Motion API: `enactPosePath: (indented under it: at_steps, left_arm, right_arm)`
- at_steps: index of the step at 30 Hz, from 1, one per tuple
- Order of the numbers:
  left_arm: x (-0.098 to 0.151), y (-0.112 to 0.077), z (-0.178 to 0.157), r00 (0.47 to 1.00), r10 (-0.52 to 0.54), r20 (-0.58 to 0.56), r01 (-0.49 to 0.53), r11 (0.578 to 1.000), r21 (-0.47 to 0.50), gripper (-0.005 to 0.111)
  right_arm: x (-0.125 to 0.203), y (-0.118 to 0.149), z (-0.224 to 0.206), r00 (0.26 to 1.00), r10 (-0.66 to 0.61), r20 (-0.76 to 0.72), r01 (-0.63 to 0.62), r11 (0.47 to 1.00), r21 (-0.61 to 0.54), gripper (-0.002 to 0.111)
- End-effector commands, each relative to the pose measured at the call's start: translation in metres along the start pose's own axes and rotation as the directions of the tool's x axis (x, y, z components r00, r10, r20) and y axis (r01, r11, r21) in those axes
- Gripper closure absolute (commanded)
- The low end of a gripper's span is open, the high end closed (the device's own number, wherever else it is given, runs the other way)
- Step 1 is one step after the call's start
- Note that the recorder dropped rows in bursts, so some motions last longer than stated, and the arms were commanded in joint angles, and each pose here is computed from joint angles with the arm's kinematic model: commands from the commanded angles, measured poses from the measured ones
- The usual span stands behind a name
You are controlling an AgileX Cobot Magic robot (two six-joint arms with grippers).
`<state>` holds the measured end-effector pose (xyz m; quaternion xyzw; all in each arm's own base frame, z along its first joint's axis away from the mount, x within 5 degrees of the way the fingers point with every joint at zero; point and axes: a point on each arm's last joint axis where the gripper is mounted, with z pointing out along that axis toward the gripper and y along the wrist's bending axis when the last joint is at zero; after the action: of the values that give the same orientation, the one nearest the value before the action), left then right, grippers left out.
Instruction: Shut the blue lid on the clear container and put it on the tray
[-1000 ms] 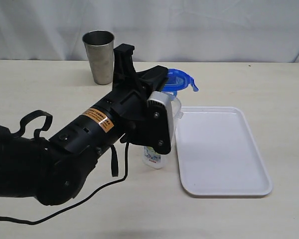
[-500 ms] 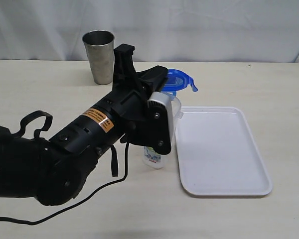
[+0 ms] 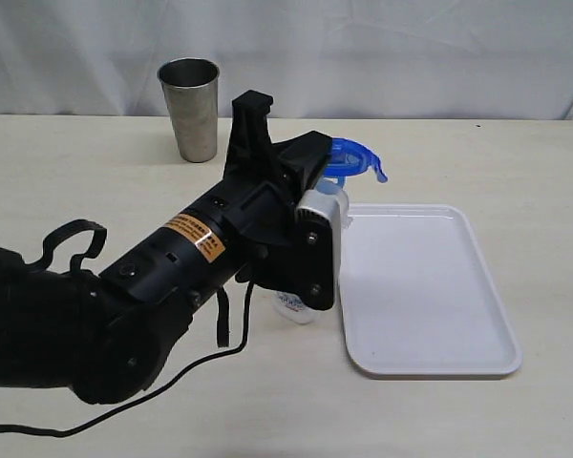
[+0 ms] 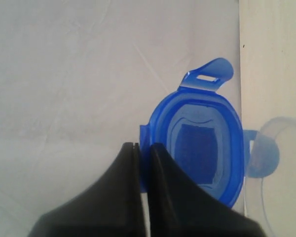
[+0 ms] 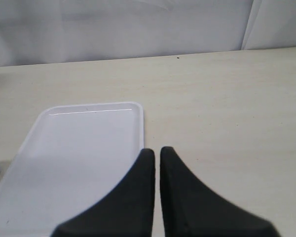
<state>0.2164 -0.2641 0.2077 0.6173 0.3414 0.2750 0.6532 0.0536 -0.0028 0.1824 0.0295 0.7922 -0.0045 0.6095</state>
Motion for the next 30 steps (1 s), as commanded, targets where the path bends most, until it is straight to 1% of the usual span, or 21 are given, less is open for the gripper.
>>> enactPosePath:
  at_steps: [1,6,12,25,30]
  left_arm:
    - [-0.0049,0.0019,-0.0022,1.0,-0.001,0.002,0.001,1.0,-0.019,0.107]
    - [-0.0027,0.0039,-0.0023,1.0,0.02,-0.024,-0.021,0.999,-0.04,0.107]
    - [0.0025,-0.0007,-0.0025,0.996,-0.025,-0.081,0.026,1.0,0.007,0.107]
    - [0.0011,0.0,-0.003,0.996,-0.029,-0.082,0.029,1.0,-0.002,0.107]
    - [-0.006,0.0043,-0.0051,0.997,-0.027,-0.066,0.023,0.998,-0.056,0.107]
  right_arm:
    - [0.0001,0.0,-0.0001,1.0,-0.002,0.006,0.002,1.0,-0.001,0.104]
    - [0.0001,0.0,-0.0001,1.0,-0.002,0.006,0.002,1.0,-0.001,0.104]
    - [0.0001,0.0,-0.0001,1.0,-0.002,0.006,0.002,1.0,-0.001,0.104]
    - [0.0001,0.0,-0.0001,1.0,-0.002,0.006,0.002,1.0,-0.001,0.104]
    - [0.0001,0.0,-0.0001,1.0,-0.002,0.006,0.002,1.0,-0.001,0.104]
